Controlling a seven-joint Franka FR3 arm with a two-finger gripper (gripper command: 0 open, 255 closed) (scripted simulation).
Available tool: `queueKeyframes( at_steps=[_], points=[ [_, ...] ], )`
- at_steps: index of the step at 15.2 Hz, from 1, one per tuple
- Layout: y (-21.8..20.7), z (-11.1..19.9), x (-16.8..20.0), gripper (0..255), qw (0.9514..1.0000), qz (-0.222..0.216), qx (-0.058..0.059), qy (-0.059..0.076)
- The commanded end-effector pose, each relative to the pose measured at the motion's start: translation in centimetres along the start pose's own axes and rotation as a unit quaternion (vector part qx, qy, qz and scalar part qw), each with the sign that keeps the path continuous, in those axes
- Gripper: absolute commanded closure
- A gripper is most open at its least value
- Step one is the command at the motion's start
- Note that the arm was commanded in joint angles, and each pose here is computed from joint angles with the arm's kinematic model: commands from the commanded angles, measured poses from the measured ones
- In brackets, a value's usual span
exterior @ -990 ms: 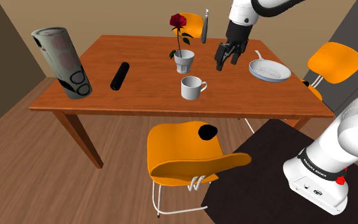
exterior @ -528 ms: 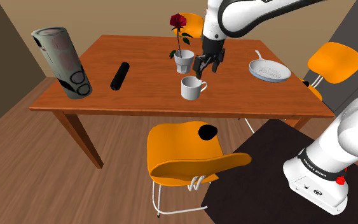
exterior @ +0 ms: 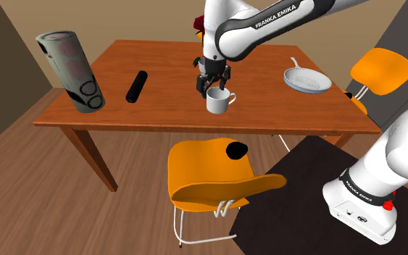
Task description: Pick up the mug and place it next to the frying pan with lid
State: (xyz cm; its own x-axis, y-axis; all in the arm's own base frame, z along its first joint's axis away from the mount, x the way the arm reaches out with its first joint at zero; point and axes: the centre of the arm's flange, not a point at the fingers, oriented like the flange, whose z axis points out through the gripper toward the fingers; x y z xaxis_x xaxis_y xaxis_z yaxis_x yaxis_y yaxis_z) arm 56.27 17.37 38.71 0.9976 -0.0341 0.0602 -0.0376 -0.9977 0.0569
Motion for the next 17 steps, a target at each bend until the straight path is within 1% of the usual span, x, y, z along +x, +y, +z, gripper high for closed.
queueKeyframes(
  at_steps=[1, 8, 15, 16, 17],
  points=[
    [-0.9, 1.4, 1.0, 0, 1.0, 0.001, -0.003, 0.0],
    [-0.8, 4.8, 1.0, 0, 1.0, 0.001, -0.003, 0.0],
    [-0.8, 4.8, 1.0, 0, 1.0, 0.001, -0.003, 0.0],
    [-0.8, 4.8, 1.0, 255, 1.0, 0.001, -0.003, 0.0],
    [-0.8, 4.8, 1.0, 255, 1.0, 0.001, -0.003, 0.0]
  ],
)
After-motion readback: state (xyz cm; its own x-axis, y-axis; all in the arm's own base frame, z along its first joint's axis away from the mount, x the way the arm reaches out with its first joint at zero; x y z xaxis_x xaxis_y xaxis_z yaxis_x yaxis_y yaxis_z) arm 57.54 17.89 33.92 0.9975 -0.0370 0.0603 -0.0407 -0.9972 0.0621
